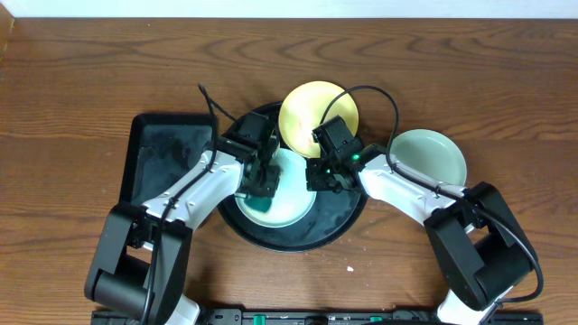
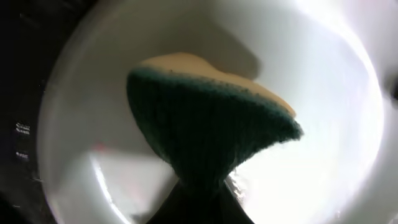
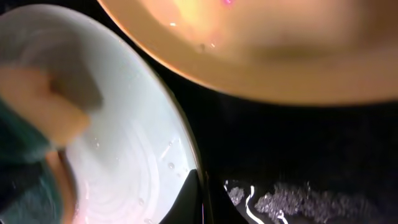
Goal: Clean dirty plates on tray and stack at the side
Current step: 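Scrub the second mint plate with the sponge in the left gripper, then move the left gripper with sponge back beside the black dish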
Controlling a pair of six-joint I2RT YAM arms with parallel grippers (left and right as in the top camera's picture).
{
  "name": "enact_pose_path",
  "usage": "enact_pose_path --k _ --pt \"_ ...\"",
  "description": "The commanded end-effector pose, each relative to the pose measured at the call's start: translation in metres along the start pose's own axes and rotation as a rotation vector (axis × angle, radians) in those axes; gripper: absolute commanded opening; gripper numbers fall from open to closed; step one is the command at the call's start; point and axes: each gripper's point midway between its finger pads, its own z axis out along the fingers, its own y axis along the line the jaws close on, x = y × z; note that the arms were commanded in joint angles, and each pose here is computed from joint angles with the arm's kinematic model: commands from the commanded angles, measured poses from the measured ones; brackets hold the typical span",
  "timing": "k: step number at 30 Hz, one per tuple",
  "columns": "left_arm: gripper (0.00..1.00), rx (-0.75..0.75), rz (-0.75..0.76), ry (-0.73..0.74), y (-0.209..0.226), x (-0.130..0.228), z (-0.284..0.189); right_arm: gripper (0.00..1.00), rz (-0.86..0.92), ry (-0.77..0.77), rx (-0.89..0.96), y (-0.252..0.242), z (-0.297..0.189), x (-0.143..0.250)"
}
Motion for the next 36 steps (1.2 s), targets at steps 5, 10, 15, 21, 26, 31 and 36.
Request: enact_pose_path --k 5,10,15,21,26,31,36 --pt "0.08 -0.358 -0.146 -0.254 0.062 -0.051 -0.016 0.01 0.005 -0.010 -0.007 0.005 0.000 -0.005" --pt "0.07 -0.448 -0.150 -0.384 0.075 -0.077 -0.030 0.01 0.005 -0.011 -0.007 0.005 0.000 -0.005" --pt "0.07 -0.410 -0.128 -0.388 0.067 -0.081 -0.028 0.01 0.004 -0.009 -0.006 0.005 0.000 -0.005" --pt "0.07 -0.193 -0.090 -0.202 0.032 -0.045 -0.006 0.01 0.005 -0.010 -0.006 0.005 0.000 -0.005" --pt "0.07 0.003 -0.076 -0.121 -0.001 -0.031 0.000 0.01 0.006 -0.010 -0.006 0.005 0.000 -0.005" --pt "0.08 0.062 -0.068 -0.159 -0.012 -0.041 -0.004 0.01 0.006 -0.011 -0.006 0.005 0.000 -0.005" --pt "0.07 0.023 -0.100 -0.255 0.000 -0.068 -0.028 0.01 0.003 -0.007 -0.010 0.005 0.000 -0.005"
